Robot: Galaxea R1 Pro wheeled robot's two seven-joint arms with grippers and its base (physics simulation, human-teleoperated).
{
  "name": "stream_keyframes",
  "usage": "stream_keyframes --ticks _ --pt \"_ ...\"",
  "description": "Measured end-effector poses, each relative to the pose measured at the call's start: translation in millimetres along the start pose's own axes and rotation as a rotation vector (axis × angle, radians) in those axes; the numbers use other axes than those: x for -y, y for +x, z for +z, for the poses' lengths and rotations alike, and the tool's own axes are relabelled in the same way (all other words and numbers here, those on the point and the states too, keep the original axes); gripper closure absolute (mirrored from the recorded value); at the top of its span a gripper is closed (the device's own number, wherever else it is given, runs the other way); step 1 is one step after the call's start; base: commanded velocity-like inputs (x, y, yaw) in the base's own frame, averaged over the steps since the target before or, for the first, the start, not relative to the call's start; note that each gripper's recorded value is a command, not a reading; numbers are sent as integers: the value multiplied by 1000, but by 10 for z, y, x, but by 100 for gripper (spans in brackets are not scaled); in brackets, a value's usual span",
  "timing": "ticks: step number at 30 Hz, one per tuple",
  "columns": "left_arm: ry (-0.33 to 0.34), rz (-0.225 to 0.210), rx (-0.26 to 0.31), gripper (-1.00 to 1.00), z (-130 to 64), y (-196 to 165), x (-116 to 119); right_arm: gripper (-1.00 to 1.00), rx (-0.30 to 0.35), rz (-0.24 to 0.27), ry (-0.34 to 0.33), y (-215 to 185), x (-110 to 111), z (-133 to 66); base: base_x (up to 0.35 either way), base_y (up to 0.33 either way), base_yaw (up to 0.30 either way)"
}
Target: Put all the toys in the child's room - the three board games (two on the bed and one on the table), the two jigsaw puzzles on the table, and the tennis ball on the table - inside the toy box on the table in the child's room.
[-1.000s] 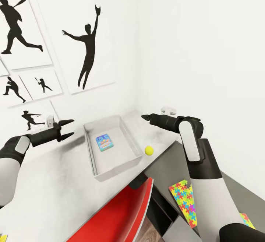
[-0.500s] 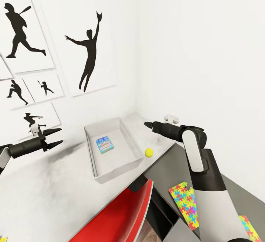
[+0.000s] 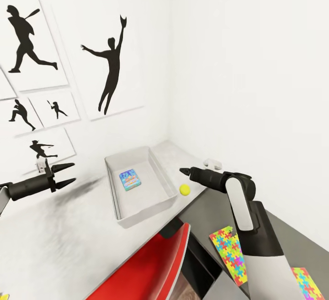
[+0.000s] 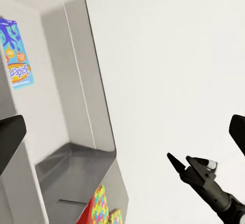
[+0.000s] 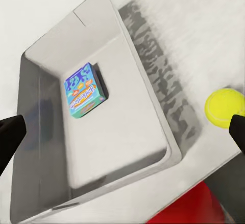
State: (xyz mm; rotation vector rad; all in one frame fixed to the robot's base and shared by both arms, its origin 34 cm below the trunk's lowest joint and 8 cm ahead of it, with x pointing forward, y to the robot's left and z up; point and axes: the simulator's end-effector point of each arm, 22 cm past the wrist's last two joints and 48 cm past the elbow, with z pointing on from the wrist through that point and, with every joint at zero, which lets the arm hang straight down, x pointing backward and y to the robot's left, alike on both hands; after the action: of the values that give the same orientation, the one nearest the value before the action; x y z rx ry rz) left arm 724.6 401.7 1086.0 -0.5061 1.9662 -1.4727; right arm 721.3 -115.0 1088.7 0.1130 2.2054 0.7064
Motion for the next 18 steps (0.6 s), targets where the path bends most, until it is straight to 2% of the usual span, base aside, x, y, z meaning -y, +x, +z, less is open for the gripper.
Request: stream_keyframes --ticks 8,12,18 --pt "-9 1 3 -100 -70 23 -18 -100 20 24 11 -36 91 -86 0 0 0" --pt "-18 9 4 -100 -108 78 -80 -100 18 62 35 64 273 -150 0 0 0" --pt "-17 16 8 -100 -137 87 -62 -100 32 71 67 26 478 -252 -131 0 0"
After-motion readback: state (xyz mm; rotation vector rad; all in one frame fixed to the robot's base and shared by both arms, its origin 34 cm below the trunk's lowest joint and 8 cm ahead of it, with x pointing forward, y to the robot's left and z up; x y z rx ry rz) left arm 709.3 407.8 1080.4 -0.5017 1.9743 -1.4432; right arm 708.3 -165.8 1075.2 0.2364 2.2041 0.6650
